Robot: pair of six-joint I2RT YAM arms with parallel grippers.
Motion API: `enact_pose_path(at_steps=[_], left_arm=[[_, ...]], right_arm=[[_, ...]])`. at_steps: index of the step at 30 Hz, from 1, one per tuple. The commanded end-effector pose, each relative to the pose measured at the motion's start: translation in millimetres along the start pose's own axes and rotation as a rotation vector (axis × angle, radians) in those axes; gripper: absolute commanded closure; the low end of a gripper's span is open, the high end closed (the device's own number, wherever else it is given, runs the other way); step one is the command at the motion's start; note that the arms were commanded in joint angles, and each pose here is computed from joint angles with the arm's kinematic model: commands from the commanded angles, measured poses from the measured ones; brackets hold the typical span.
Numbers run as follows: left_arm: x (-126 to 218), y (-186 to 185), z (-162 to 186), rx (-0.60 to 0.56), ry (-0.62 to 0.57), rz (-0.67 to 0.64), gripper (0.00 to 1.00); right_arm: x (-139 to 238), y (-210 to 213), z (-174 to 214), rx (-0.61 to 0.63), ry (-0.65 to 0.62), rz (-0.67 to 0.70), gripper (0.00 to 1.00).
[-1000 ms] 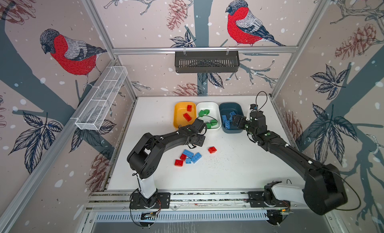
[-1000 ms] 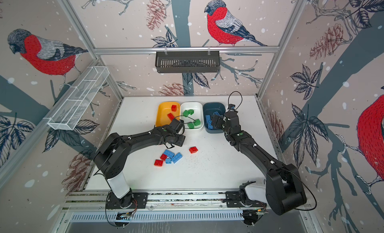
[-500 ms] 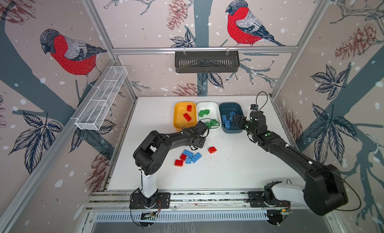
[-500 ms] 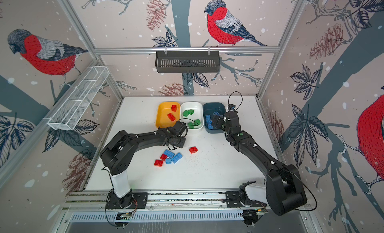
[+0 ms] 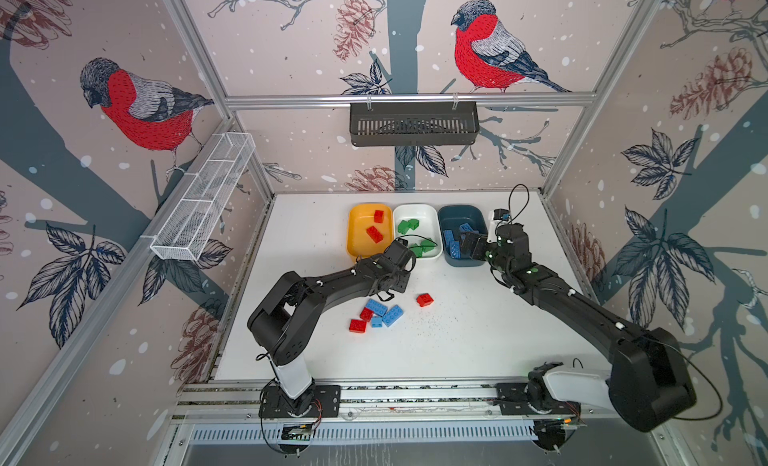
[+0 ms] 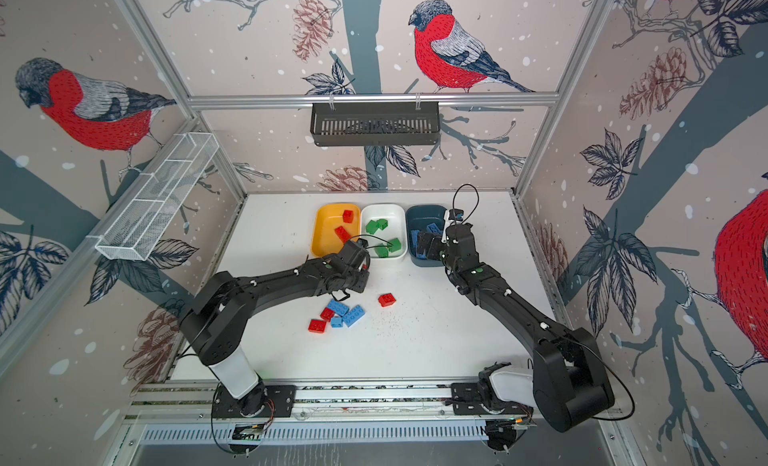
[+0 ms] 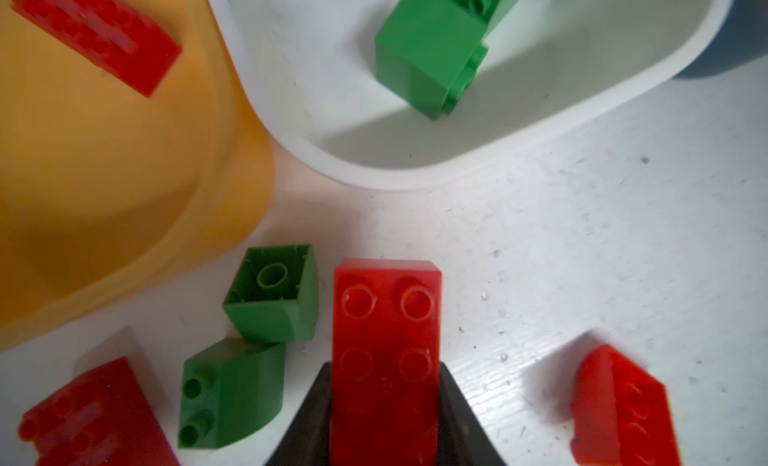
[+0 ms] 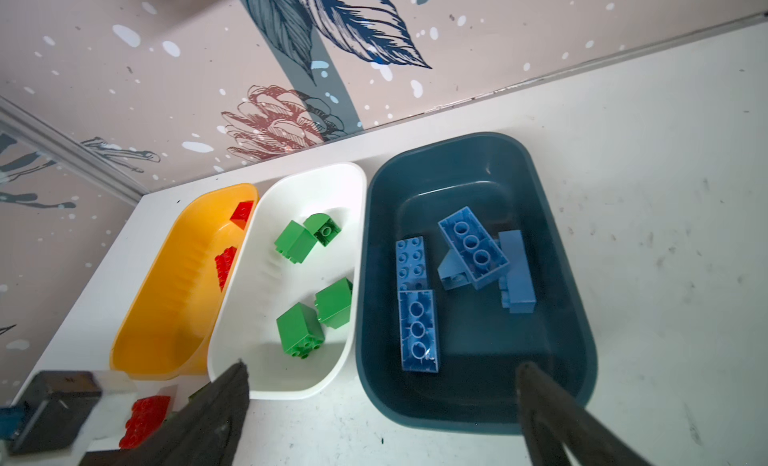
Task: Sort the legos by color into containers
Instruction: 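Carry the red brick into the yellow tub with the left gripper and release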
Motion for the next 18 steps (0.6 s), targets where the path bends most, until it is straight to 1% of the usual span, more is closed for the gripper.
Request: enact_pose_path(at_steps=[1, 6, 10, 14, 18], left_arm=[[14.0, 2.5, -20.9, 0.055, -0.11, -0.008, 0.73], [26.9, 14.8, -48.2, 0.103, -0.187, -0.011, 0.73], [30.5, 41.5, -69.1, 0.2, -0.249, -0.045, 0.73], [27.3, 77.5, -82.2, 0.316, -0.284, -0.159, 0.73], [9.2, 109.1, -91.2, 0.383, -0.238, -0.252, 0.73]], right_arm=[[0.5, 17.9, -4.7, 0.064, -0.037, -0.076, 0.0], [-0.2, 39.8, -0.2, 0.138, -0.044, -0.133, 0.0], [-0.6, 54.7, 2.4, 0.187, -0.049, -0.145, 0.0], [-1.0, 57.8, 2.0, 0.202, -0.056, -0.126, 0.01], [-0.8, 56.7, 1.0, 0.199, -0.06, -0.108, 0.0]])
Point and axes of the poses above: each gripper's point midway between its finger pads, its own x axis back along the fingers, its own y axis along the line the jaws close on, z = x × y, the point moved 7 cm from there along x, back along the fingers, and after that the axes turned 2 degrees about x, right-handed, at the moved point
